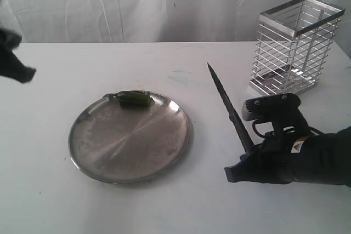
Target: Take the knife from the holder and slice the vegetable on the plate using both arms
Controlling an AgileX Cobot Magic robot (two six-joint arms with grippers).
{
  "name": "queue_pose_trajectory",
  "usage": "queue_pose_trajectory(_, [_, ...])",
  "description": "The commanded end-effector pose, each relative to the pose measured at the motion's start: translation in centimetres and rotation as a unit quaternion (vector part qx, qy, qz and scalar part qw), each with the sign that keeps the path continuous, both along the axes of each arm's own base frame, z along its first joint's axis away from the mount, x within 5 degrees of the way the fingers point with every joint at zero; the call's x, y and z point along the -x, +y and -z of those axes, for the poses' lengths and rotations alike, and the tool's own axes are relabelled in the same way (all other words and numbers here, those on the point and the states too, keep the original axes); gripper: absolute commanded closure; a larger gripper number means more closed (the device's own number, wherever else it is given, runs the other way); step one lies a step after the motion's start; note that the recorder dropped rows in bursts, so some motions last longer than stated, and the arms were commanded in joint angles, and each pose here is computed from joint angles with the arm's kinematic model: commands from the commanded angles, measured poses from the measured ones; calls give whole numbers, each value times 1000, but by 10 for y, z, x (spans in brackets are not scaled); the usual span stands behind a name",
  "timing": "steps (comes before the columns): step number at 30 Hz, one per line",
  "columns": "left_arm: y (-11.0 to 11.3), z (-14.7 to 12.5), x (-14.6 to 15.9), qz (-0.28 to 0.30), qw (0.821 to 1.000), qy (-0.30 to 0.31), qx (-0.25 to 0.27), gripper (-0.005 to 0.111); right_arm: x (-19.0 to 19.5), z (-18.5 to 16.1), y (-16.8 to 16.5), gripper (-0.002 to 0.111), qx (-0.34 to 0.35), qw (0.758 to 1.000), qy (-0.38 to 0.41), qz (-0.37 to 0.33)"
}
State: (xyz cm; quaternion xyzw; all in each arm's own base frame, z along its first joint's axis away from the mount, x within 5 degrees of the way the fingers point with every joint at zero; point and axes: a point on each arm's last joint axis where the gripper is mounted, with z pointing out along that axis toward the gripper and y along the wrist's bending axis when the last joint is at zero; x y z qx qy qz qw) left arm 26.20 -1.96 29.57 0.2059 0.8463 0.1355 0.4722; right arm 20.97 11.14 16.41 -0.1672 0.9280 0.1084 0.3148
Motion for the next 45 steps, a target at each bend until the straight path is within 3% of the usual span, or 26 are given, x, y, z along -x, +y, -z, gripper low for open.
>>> queue_pose_trajectory(1, [-12, 46, -29, -42, 954, 276, -109, 107, 3, 2, 0, 108, -3, 1000, 19, 5])
queue_pose_trajectory(3, [-37, 55, -39, 51, 941, 319, -103, 107, 3, 2, 0, 108, -7, 1000, 24, 11])
queue_pose_trajectory(5, [-68, 61, -44, 193, 912, 343, -114, 107, 5, 3, 0, 108, -5, 999, 34, 8])
queue_pose_trajectory(6, [-82, 64, -45, 276, 888, 344, -132, 107, 5, 3, 0, 108, -4, 999, 36, 8])
queue_pose_trajectory(9, [-105, 72, -53, 451, 814, 293, -219, 107, 7, 4, 0, 108, -2, 999, 47, 5])
queue_pose_trajectory(12, [-113, 84, -71, 518, 771, 201, -312, 106, 8, 6, -1, 108, -9, 998, 55, 18])
queue_pose_trajectory(15, [-116, 96, -87, 507, 778, 155, -336, 95, 8, 6, -1, 108, -14, 998, 60, 26])
queue_pose_trajectory(19, [-121, 112, -107, 475, 803, 99, -344, 64, 8, 6, -1, 108, -23, 997, 65, 41])
queue_pose_trajectory(23, [-125, 121, -121, 418, 851, 58, -312, 41, 10, 7, -1, 108, -24, 996, 78, 44])
queue_pose_trajectory(26, [-122, 121, -122, 381, 884, 71, -261, 44, 11, 8, -1, 108, -22, 995, 86, 43])
queue_pose_trajectory(30, [-112, 104, -135, 337, 913, 117, -197, 61, 12, 8, -1, 108, -22, 995, 87, 42])
queue_pose_trajectory(34, [-101, 68, -155, 336, 907, 198, -157, 67, 12, 8, -1, 108, -22, 995, 87, 42])
queue_pose_trajectory(36, [-101, 55, -162, 346, 900, 243, -109, 67, 12, 8, -1, 108, -22, 995, 87, 42])
queue_pose_trajectory(39, [-109, 44, -168, 387, 870, 299, -65, 67, 12, 8, -1, 108, -21, 995, 89, 42])
queue_pose_trajectory(41, [-113, 44, -176, 390, 872, 288, -68, 67, 13, 8, -1, 108, -20, 994, 95, 41])
queue_pose_trajectory(43, [-115, 47, -182, 408, 869, 257, -111, 66, 14, 9, -1, 108, -19, 994, 99, 40])
queue_pose_trajectory(45, [-115, 54, -184, 458, 841, 239, -160, 66, 14, 9, -1, 108, -18, 994, 102, 39])
